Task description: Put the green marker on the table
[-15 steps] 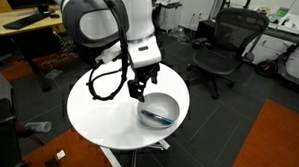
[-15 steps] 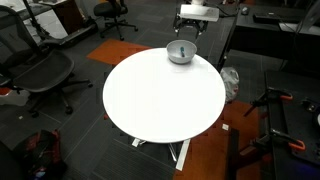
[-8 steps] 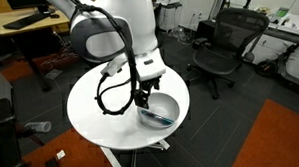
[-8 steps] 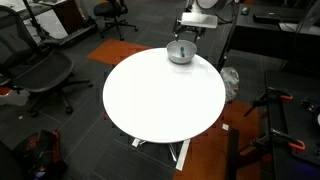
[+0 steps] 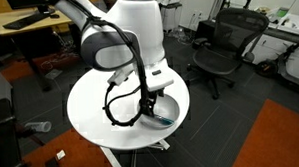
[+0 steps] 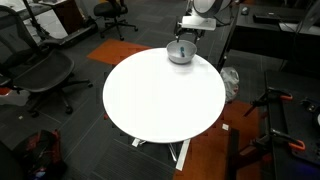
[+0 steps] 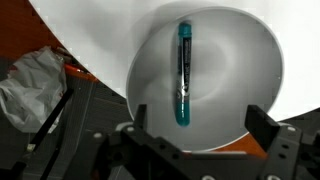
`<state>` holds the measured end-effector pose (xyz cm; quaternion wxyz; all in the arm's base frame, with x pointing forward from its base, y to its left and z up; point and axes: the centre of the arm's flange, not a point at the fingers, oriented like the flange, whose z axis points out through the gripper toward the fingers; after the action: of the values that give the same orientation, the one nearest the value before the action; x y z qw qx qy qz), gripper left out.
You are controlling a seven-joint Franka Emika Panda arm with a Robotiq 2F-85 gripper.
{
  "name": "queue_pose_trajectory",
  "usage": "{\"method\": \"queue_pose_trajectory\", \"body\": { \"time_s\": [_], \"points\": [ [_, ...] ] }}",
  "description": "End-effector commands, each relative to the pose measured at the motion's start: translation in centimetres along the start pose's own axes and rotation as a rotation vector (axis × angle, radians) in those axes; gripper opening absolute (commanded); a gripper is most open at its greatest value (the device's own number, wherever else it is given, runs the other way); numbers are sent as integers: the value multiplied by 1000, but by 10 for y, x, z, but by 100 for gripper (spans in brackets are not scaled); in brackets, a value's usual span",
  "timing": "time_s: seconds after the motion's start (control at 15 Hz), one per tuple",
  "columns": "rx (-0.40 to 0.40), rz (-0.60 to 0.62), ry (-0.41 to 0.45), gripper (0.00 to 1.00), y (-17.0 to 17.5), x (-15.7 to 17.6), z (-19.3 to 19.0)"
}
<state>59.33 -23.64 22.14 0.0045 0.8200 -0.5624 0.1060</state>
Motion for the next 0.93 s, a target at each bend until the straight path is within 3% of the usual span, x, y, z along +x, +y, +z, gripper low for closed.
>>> {"method": "queue_pose_trajectory", "body": {
  "time_s": [0.0,0.87],
  "points": [
    [3,-15,0,100,-4,10,13],
    [-44,-44,-23,100,-17,10,62]
  ]
}}
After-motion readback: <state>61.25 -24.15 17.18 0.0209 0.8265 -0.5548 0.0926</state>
